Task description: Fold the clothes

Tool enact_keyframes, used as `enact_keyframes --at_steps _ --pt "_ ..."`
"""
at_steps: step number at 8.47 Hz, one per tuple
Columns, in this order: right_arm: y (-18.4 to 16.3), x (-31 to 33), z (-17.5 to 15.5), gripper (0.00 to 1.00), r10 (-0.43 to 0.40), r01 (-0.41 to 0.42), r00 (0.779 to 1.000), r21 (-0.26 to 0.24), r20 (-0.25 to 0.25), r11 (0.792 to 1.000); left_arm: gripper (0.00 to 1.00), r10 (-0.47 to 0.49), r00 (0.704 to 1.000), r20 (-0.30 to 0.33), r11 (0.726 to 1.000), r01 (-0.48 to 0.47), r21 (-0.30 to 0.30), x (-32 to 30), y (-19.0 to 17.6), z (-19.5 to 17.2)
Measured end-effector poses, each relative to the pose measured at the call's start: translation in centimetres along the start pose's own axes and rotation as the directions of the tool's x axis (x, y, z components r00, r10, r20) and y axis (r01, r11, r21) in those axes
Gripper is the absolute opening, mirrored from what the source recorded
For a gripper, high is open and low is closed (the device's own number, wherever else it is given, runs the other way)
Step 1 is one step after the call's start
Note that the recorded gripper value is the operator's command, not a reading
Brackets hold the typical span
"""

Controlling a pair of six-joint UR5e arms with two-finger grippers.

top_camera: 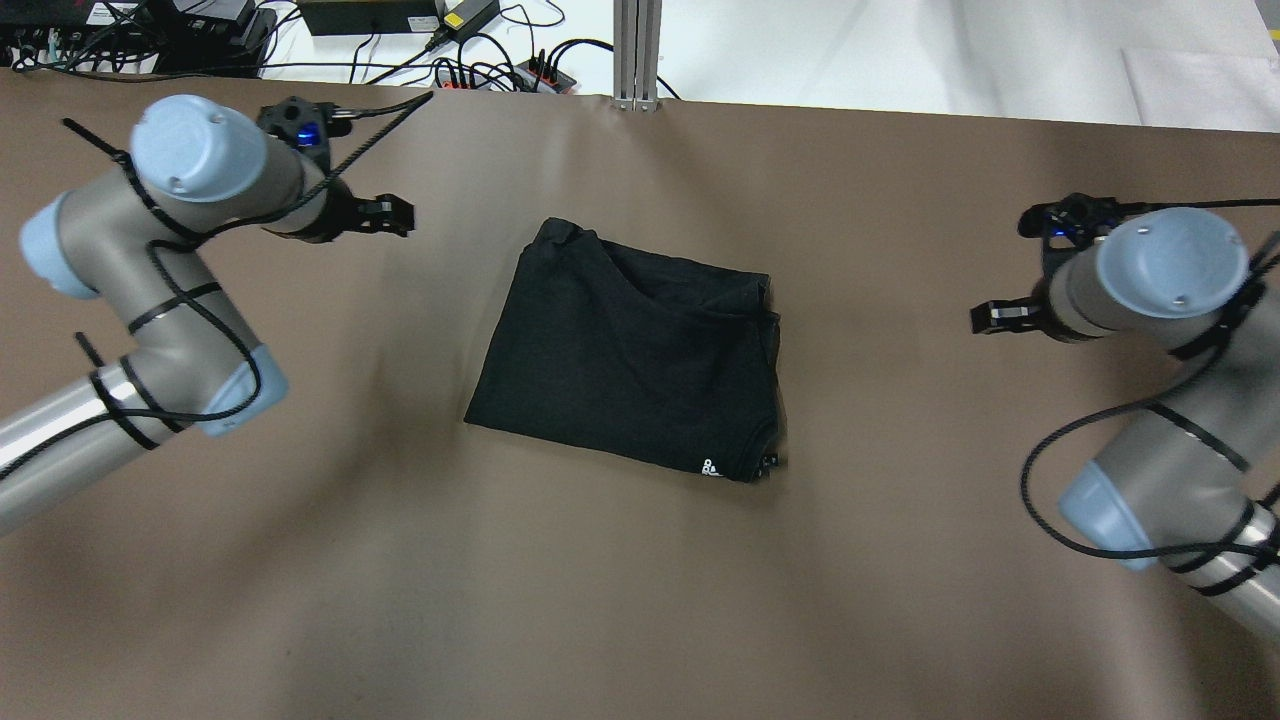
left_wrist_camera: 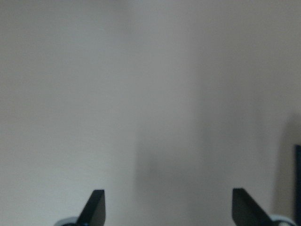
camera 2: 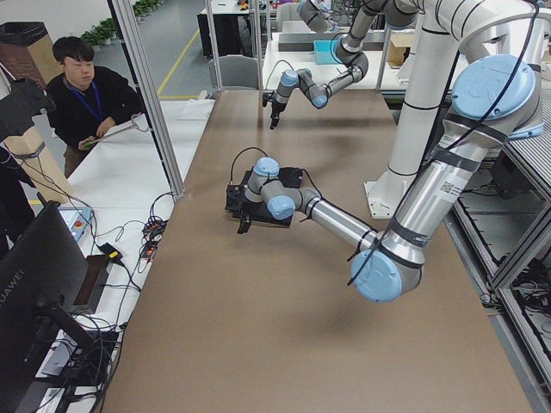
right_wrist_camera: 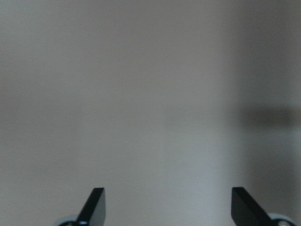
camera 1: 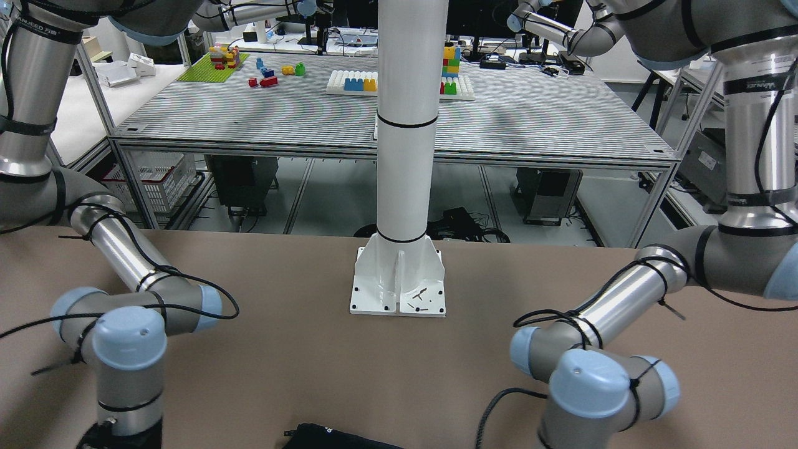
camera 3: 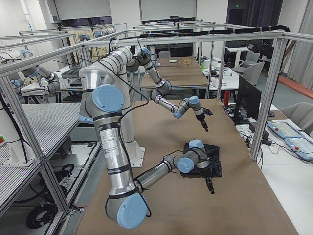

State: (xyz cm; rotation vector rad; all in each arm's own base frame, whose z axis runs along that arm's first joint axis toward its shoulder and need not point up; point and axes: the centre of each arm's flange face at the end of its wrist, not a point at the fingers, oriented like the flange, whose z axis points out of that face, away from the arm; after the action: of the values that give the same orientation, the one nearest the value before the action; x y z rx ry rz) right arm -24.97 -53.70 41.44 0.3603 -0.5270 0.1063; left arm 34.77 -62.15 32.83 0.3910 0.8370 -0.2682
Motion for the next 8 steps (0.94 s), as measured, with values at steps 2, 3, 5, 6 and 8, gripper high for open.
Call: enact_keyframes --at_steps 2,3,5,6,8 --pt "1.9 11.1 -1.4 0.94 -0.123 0.122 0.986 -0.018 -0.115 0.992 0.95 0.15 0.981 0.126 0.988 -0.153 0.012 -13.1 -3.0 -1.5" --pt "2.9 16.6 -2.6 0.94 -0.178 0.175 0.969 -0.029 -0.173 0.984 0.95 0.215 0.96 0.178 0.976 -0.219 0.002 -19.9 -4.9 -3.4" --pt "4.3 26.1 -5.9 0.94 -0.249 0.243 0.932 -0.054 -0.264 0.968 0.95 0.319 0.909 0.268 0.946 -0.323 -0.029 -31.6 -8.7 -9.1" --pt "4.8 30.8 -7.8 0.94 -0.27 0.263 0.913 -0.066 -0.305 0.963 0.95 0.364 0.877 0.313 0.929 -0.367 -0.051 -36.4 -10.4 -12.6" --pt "6.1 38.0 -11.3 0.94 -0.316 0.303 0.872 -0.094 -0.374 0.948 0.95 0.418 0.824 0.383 0.904 -0.418 -0.089 -45.0 -11.0 -18.8"
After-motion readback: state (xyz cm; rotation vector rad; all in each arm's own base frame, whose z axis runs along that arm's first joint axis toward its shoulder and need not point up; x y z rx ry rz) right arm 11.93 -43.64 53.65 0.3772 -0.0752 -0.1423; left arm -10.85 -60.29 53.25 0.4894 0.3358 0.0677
